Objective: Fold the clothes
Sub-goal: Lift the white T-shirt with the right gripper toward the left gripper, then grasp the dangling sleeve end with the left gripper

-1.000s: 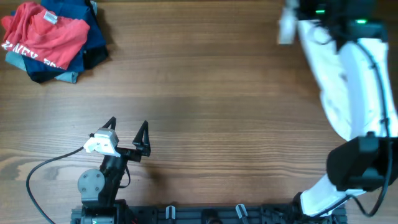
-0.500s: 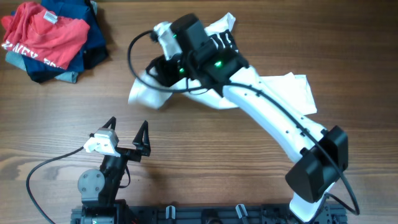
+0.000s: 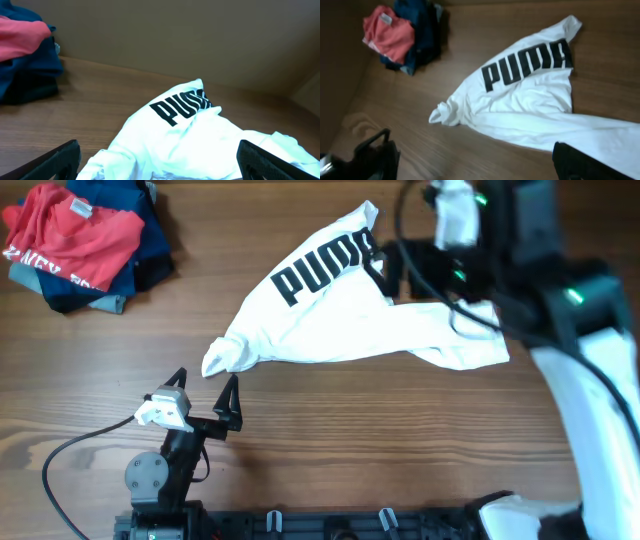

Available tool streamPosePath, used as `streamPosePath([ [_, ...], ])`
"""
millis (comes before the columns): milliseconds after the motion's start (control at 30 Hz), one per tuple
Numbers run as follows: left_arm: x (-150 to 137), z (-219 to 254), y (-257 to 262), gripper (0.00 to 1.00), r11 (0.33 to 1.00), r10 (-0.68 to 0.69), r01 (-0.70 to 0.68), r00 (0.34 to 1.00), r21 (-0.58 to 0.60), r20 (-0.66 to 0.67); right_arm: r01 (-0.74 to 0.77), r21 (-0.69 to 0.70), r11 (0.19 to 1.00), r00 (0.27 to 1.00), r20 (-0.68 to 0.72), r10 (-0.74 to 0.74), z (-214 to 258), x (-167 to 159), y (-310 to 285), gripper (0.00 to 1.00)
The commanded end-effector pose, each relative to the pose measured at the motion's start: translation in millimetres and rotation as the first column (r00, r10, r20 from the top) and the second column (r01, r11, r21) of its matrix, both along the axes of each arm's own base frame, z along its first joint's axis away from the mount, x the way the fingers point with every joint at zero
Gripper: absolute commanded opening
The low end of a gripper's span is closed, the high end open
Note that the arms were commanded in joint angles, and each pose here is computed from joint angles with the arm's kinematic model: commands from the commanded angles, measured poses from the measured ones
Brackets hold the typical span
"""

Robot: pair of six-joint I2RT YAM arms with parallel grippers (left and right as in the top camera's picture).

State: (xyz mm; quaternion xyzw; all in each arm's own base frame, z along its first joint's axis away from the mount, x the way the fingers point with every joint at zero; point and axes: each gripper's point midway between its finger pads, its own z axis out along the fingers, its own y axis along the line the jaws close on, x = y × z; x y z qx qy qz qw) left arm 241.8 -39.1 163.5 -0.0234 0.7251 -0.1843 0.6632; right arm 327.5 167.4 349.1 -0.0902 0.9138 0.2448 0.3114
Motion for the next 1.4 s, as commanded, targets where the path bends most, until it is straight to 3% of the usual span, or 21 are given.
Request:
streamPosePath([
  [0, 0, -2, 0, 1.0, 1.0, 0.004, -0.004, 1.0, 0.016, 0.004, 0.198, -0.159, 0.967, 0.953, -0.199, -0.228, -44, -17, -37, 0.99],
  [100, 0, -1, 0, 1.0, 1.0, 0.004, -0.004, 1.0, 0.016, 0.007, 0.385, -0.26, 0.885, 0.838, -0.303, -0.454, -73, -32, -64, 0.99],
  [200, 0, -1, 0, 1.0, 1.0, 0.003, -0.003, 1.0, 0.016, 0.006, 0.457, -0.294, 0.84, 0.749, -0.382, -0.541, -103, -40, -67, 1.0],
  [300, -1, 0, -6, 1.0, 0.999, -0.032, 0.032, 0.999, 0.002, 0.005, 0.463, -0.309, 0.831, 0.73, -0.4, -0.555, -131, -37, -66, 1.0],
  [367, -6, 14, -21, 1.0, 0.992, -0.126, 0.127, 0.99, -0.006, 0.061, 0.461, -0.321, 0.827, 0.719, -0.411, -0.56, -152, -35, -65, 1.0],
  [467, -20, 37, -47, 1.0, 0.953, -0.283, 0.295, 0.95, -0.075, 0.134, 0.516, -0.347, 0.783, 0.638, -0.454, -0.622, -188, -43, -68, 0.99],
  [567, -23, 49, -47, 0.99, 0.942, -0.287, 0.306, 0.948, -0.139, 0.141, 0.555, -0.339, 0.76, 0.605, -0.463, -0.648, -210, -41, -67, 1.0],
  [700, -27, 78, -47, 0.99, 0.947, -0.286, 0.304, 0.946, -0.107, 0.152, 0.559, -0.334, 0.759, 0.605, -0.462, -0.649, -231, -40, -67, 1.0],
  [767, -22, 86, -43, 0.99, 0.965, -0.258, 0.261, 0.963, -0.035, 0.075, 0.566, -0.335, 0.753, 0.596, -0.465, -0.655, -239, -41, -67, 1.0],
  [867, -5, 83, -33, 1.0, 0.977, -0.205, 0.212, 0.961, 0.016, -0.183, 0.609, -0.339, 0.717, 0.536, -0.491, -0.687, -244, -47, -68, 1.0],
  [1033, 21, 64, -43, 1.0, 0.962, -0.269, 0.256, 0.807, -0.099, -0.526, 0.596, -0.334, 0.731, 0.542, -0.504, -0.672, -244, -49, -65, 1.0],
  [1067, 21, 34, -41, 1.0, 0.965, -0.255, 0.231, 0.726, -0.123, -0.638, 0.595, -0.336, 0.73, 0.54, -0.506, -0.673, -244, -49, -65, 1.0],
  [1200, 34, -3, -47, 0.99, 0.962, -0.273, 0.171, 0.604, -0.213, -0.749, 0.593, -0.34, 0.73, 0.539, -0.506, -0.673, -245, -50, -65, 1.0],
  [1267, 36, -37, -34, 0.99, 0.988, -0.12, -0.022, 0.5, -0.151, -0.857, 0.594, -0.339, 0.73, 0.539, -0.506, -0.673, -245, -50, -65, 1.0],
  [1367, 30, -70, -22, 1.0, 0.988, 0.068, -0.156, 0.385, 0.008, -0.92, 0.593, -0.34, 0.73, 0.539, -0.506, -0.673, -245, -50, -66, 1.0],
])
